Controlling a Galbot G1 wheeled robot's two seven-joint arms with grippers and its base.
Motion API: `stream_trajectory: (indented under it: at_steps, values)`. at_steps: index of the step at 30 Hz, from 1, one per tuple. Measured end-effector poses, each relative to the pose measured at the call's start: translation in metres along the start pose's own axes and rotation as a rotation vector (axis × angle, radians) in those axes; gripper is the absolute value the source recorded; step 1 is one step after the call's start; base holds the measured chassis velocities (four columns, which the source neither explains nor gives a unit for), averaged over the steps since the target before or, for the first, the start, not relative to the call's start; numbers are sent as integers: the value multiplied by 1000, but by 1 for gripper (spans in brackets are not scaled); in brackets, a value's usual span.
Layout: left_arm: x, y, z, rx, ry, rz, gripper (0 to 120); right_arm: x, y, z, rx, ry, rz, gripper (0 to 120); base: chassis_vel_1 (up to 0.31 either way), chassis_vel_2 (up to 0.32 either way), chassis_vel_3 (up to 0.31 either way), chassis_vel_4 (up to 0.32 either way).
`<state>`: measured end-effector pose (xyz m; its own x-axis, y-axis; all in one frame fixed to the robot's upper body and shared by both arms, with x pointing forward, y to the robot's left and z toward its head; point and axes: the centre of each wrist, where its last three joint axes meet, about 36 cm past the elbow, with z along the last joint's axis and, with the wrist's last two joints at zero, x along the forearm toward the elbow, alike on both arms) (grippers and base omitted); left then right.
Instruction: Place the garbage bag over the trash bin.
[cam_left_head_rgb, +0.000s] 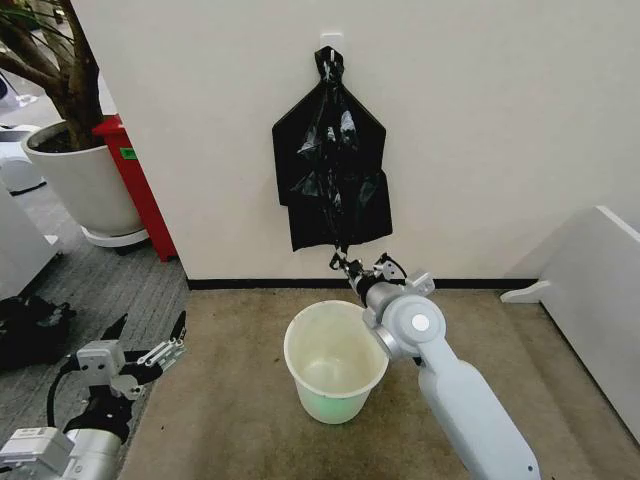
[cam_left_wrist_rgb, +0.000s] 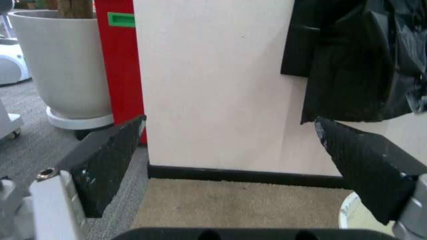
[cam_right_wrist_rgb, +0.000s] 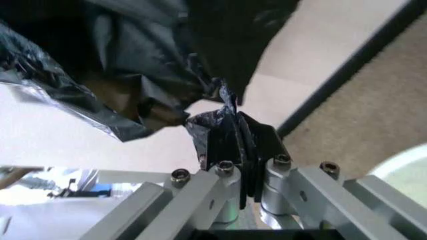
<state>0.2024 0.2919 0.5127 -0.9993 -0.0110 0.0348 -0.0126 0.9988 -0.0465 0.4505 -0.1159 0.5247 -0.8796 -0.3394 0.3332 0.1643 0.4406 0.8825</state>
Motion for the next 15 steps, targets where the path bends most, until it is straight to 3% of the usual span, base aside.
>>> stream_trajectory:
  at_steps: [7, 12, 15]
  values:
    - [-5, 1, -4, -6, -16, 23, 100, 6, 1, 5, 96, 7, -54, 0, 0, 0, 0, 0]
    - [-6, 1, -4, -6, -16, 23, 100, 6, 1, 5, 98, 7, -54, 0, 0, 0, 0, 0]
    - [-9, 2, -7, -9, -19, 34, 100, 16, -7, 9, 163, 17, -56, 8, 0, 0, 0, 0]
